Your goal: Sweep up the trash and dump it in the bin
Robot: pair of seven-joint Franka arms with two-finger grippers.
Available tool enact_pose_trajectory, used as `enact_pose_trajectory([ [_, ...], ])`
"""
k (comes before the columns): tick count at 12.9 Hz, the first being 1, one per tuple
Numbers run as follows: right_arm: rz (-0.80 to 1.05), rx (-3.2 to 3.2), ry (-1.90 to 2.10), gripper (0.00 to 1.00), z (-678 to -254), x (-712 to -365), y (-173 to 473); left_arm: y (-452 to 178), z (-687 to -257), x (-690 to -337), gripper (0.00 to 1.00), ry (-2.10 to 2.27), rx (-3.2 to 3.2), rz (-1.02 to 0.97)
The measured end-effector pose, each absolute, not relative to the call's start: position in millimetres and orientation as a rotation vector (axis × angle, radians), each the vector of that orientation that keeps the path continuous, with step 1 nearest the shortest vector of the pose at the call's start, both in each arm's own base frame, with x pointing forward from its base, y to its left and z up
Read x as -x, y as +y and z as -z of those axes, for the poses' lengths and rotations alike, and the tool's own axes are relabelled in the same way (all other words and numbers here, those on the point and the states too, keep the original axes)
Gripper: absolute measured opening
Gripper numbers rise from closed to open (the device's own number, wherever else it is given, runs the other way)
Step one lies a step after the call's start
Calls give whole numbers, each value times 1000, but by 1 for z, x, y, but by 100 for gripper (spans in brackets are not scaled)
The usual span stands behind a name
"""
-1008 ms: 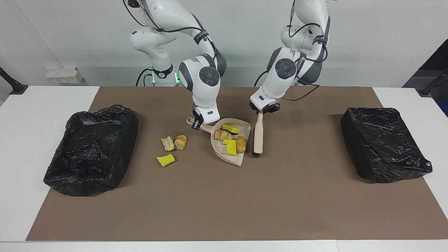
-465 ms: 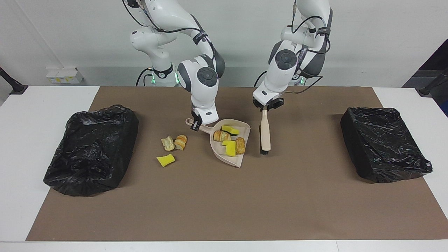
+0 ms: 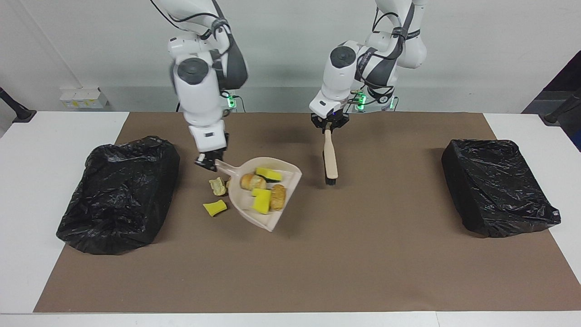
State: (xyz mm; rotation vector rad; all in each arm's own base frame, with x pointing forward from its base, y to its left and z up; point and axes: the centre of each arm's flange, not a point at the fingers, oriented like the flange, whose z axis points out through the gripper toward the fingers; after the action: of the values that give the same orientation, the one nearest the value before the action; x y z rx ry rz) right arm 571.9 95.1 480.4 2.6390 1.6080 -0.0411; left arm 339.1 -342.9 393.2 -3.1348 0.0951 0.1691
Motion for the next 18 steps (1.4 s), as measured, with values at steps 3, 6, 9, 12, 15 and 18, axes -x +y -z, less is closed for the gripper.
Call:
enact_pose_trajectory([
  [3,15,-2686,1611,32,-507,-577,-21,-376,-384,-296,26,53,3144,-131],
  [6,-14,-2682,1611,32,-515,-562,-152,-399,-366,-246,26,40,3153,-102],
  [9,8,-2597,1642,32,-530,-537,-241,-407,-355,-216,26,17,3157,-88],
  [12,175,-2392,1709,32,-534,-532,-272,-414,-354,-197,26,-1,3153,-90],
  [15,355,-2168,1770,32,-532,-542,-272,-419,-352,-184,26,-20,3147,-93],
  [18,509,-1967,1848,32,-516,-552,-258,-416,-347,-182,26,-44,3133,-102],
])
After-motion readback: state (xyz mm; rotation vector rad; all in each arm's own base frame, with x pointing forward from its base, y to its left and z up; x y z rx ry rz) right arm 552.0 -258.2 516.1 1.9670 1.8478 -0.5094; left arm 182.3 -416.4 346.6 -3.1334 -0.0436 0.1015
